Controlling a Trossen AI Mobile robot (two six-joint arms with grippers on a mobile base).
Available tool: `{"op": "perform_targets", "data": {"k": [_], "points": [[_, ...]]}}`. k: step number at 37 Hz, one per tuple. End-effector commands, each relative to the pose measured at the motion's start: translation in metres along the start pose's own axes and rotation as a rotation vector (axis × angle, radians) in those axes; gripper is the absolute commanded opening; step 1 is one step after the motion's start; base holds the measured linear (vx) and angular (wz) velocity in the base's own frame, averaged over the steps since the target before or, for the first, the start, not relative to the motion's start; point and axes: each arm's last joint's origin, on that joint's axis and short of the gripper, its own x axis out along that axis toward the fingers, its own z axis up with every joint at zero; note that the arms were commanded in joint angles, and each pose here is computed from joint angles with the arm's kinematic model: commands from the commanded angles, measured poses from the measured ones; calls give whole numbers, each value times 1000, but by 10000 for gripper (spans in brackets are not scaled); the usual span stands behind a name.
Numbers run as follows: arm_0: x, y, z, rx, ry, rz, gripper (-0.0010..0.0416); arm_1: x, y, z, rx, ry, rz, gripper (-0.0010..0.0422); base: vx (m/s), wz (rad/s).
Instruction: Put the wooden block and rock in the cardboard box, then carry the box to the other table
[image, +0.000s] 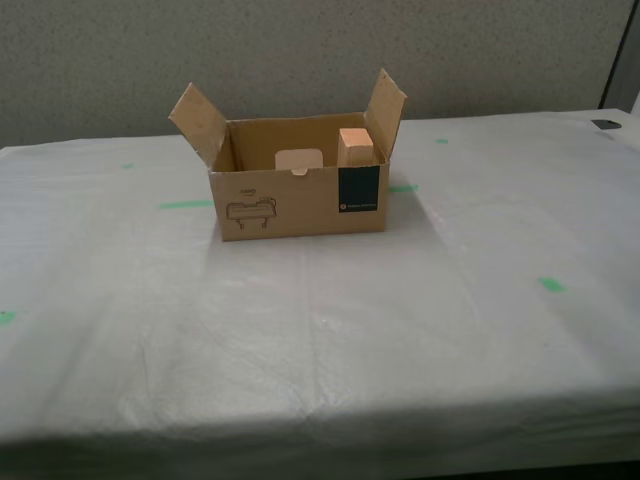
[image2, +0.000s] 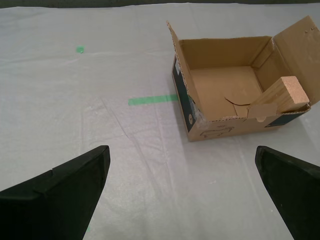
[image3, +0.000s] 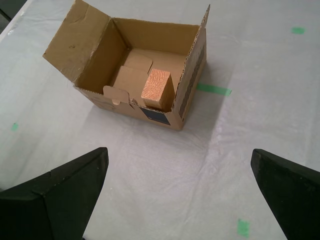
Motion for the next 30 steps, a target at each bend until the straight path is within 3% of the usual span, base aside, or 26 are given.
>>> {"op": "perform_targets", "data": {"k": [1,30], "points": [[0,0,0,1,-2,-4,399,0,0,0,-2,-2,1,398,0,0],[0,0,0,1,-2,-4,398,0,0,0,-2,-1,1,398,0,0]]}}
